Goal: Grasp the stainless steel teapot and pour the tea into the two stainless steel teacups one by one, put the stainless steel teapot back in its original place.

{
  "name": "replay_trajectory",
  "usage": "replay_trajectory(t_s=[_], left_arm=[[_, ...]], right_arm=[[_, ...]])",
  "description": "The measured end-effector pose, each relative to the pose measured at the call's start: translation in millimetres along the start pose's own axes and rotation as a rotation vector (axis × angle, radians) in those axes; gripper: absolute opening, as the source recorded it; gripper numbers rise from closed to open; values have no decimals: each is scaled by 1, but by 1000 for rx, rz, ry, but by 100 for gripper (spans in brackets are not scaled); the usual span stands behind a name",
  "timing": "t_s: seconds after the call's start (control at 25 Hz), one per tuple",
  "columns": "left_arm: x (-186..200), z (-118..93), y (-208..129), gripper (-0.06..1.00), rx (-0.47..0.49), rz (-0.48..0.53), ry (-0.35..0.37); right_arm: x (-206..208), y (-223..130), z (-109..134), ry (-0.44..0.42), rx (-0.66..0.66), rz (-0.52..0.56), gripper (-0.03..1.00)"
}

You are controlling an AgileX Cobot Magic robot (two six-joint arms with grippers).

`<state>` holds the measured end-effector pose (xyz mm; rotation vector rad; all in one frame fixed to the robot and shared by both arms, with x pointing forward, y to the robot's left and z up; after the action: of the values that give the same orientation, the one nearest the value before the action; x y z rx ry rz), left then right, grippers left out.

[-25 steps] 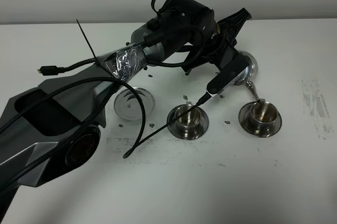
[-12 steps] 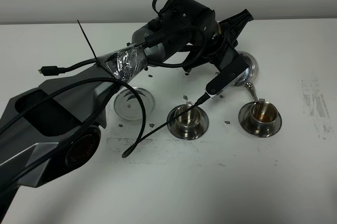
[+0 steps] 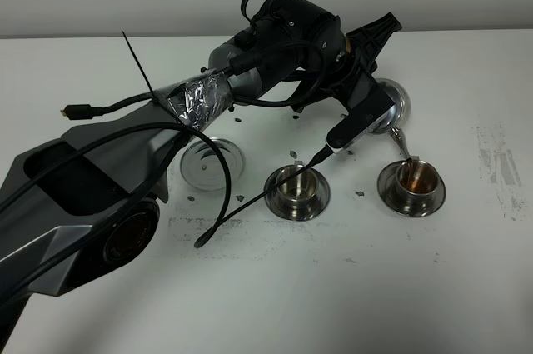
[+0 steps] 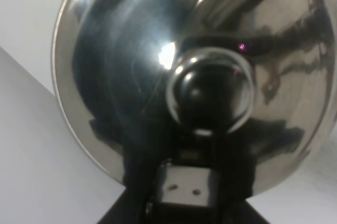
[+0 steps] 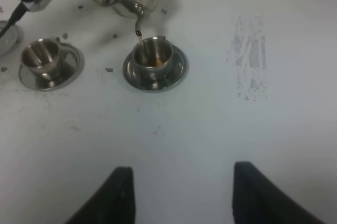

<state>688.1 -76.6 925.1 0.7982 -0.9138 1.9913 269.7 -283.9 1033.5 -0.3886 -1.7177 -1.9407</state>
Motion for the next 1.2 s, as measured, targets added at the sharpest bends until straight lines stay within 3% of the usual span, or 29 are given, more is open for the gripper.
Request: replay_trajectory(t_s=[1.2], left_arm=[[0, 5, 5, 19, -36, 9, 14]], right_arm=[[0, 0, 0, 0, 0, 0, 41]])
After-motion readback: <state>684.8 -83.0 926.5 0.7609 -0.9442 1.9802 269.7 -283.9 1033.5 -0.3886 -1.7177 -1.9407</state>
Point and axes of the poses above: a point on each arm's last joint axis where the gripper is mounted, x pointing back along that axis away from the gripper, z along the wrist's bending axis when the last joint is at zero, y = z × x, the point moved 4 cm from there along -x, pointing out along that axis toward the gripper, and after that the axes turned 6 degrees about -x, right-handed, at the moved point
